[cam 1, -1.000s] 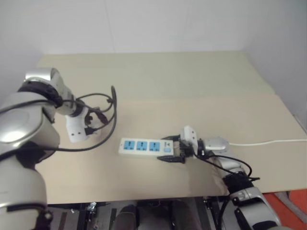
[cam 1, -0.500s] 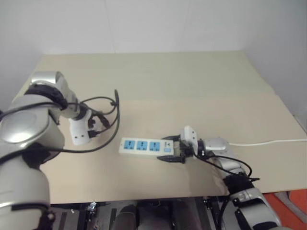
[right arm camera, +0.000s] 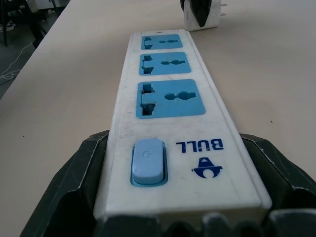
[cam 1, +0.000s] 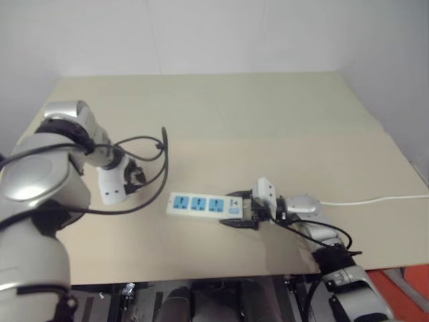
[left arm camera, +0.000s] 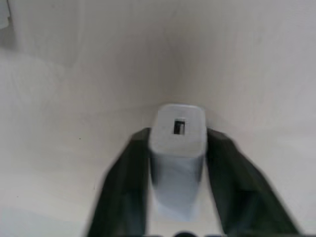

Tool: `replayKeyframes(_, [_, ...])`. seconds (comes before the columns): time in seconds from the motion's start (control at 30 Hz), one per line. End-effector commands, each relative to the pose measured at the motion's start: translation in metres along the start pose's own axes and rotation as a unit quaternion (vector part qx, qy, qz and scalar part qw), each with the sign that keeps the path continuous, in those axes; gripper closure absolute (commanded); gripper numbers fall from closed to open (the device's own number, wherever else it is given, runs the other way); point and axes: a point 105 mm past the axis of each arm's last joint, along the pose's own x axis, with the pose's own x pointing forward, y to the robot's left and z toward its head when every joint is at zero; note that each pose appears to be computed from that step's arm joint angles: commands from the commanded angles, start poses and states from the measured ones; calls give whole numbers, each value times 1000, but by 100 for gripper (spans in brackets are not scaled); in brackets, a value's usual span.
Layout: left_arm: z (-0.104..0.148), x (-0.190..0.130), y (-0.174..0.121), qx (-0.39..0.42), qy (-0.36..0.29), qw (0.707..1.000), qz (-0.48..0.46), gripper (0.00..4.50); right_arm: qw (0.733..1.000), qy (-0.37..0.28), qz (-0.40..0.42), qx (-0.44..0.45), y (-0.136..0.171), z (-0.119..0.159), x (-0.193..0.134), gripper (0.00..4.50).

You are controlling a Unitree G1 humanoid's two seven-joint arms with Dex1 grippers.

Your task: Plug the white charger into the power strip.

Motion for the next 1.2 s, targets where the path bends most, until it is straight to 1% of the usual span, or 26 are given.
replayKeyframes(0.03, [0,-6,1,-16,2,1000,16,350,1000,-14,-5,-10,-2,8,-1,108])
replayKeyframes(0.2, [-3,-12,9,-48,12,997,59,350,1000,-14,-5,-7,-1,7,0,108])
replayKeyframes(0.3, [-5,-20,6,-71,18,995,61,350,1000,-15,-4,-5,0,6,1,108])
replayKeyframes(0.47, [-10,-32,3,-136,35,987,80,350,1000,-16,0,-4,1,6,3,108])
replayKeyframes(0.53, [-12,-36,5,-170,37,980,97,350,1000,-17,0,-3,0,6,4,108])
replayKeyframes(0.67, [-17,-45,15,-259,25,953,154,350,1000,-19,4,-2,2,6,5,108])
replayKeyframes(0.77, [-25,-55,25,-345,-7,915,208,350,1000,-20,6,0,3,5,7,108])
replayKeyframes(0.8, [-26,-58,29,-369,-27,902,225,350,1000,-20,6,0,3,5,7,108])
replayKeyframes(0.87, [-30,-68,38,-415,-77,864,274,350,1000,-22,7,1,3,5,8,108])
replayKeyframes(0.97, [-30,-79,45,-445,-135,825,322,350,1000,-23,7,2,4,5,9,108])
replayKeyframes(1.03, [-32,-85,48,-467,-164,791,360,350,1000,-23,6,2,4,4,9,108])
replayKeyframes(1.07, [-33,-88,50,-476,-176,775,376,350,1000,-23,6,2,4,4,9,108])
replayKeyframes(1.13, [-33,-91,52,-488,-192,753,397,350,1000,-24,6,2,4,4,9,108])
replayKeyframes(1.2, [-36,-95,55,-507,-203,719,430,350,1000,-24,4,3,4,4,9,108])
